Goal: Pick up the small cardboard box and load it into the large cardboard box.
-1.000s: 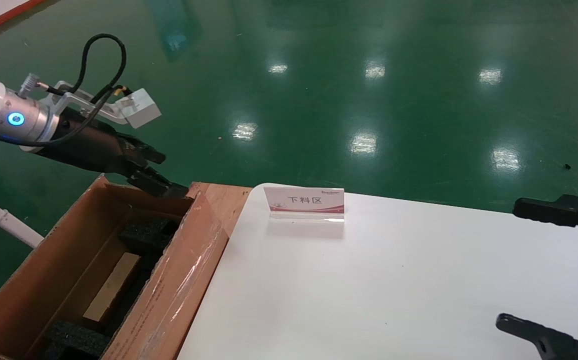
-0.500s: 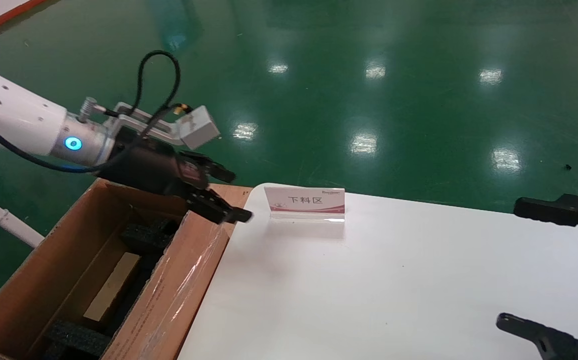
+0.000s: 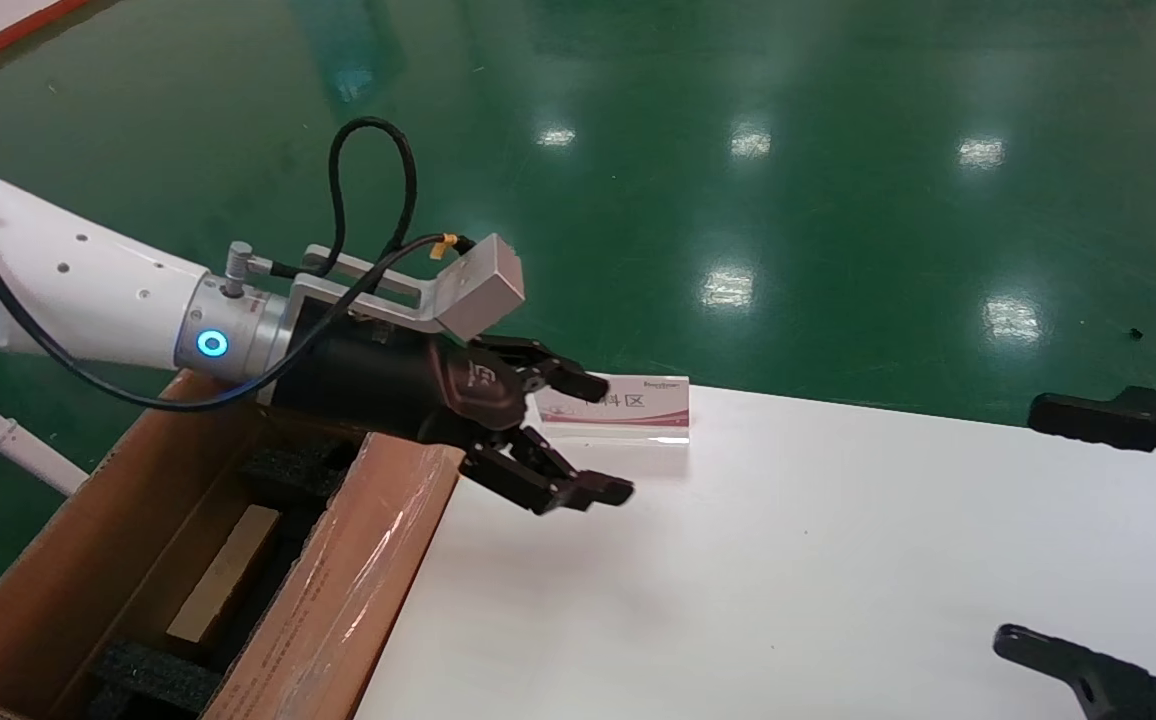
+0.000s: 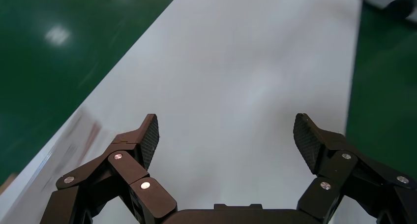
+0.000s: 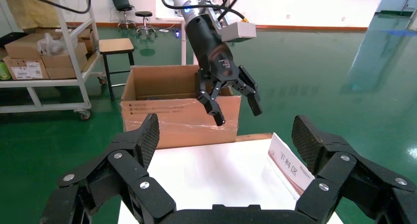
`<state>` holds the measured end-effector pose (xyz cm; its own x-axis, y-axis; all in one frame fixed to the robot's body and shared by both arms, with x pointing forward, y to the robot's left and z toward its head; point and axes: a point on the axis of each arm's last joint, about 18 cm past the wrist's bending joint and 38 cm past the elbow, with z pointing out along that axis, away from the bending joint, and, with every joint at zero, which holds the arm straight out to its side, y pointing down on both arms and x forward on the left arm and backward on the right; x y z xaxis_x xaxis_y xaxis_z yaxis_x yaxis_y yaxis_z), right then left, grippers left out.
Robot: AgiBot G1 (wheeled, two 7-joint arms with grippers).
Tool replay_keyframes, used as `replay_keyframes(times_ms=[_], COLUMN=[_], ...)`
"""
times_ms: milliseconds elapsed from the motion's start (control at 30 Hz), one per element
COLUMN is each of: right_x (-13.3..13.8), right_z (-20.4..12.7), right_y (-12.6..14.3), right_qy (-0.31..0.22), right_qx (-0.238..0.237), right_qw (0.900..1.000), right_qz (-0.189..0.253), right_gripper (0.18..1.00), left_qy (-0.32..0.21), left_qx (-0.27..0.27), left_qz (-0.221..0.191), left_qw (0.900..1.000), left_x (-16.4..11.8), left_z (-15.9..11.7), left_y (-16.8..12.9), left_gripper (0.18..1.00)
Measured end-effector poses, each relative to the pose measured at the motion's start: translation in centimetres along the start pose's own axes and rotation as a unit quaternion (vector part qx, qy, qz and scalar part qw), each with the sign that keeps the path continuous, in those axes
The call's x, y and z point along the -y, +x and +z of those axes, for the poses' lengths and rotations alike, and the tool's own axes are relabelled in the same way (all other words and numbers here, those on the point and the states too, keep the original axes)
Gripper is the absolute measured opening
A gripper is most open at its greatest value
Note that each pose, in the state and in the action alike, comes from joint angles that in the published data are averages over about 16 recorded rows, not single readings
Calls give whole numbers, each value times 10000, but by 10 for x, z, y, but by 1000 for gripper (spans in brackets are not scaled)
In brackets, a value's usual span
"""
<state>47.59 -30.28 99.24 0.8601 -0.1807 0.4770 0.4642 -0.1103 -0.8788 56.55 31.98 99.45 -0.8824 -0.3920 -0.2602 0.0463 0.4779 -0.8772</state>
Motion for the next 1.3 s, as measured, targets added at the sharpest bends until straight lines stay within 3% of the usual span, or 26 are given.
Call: replay_keyframes(times_ms=[367,833,1300], right_x=[0,0,0], right_z=[0,0,1], right_y=[0,0,-1], right_qy=[-2,-5,-7], right_qx=[4,9,14], right_qw=[10000,10000,10000], right_qz=[-1,-2,-3], right_gripper=[1001,1001,1001], left_qy=[936,2011,2471], left_qx=[-529,-759,-683], left_qz=[429,1039,1372], left_qw=[9933,9711,9568], left_x=[11,14,11], left_z=[8,-10,-28], left_y=[33,71,89], left_gripper=[1001,1001,1001])
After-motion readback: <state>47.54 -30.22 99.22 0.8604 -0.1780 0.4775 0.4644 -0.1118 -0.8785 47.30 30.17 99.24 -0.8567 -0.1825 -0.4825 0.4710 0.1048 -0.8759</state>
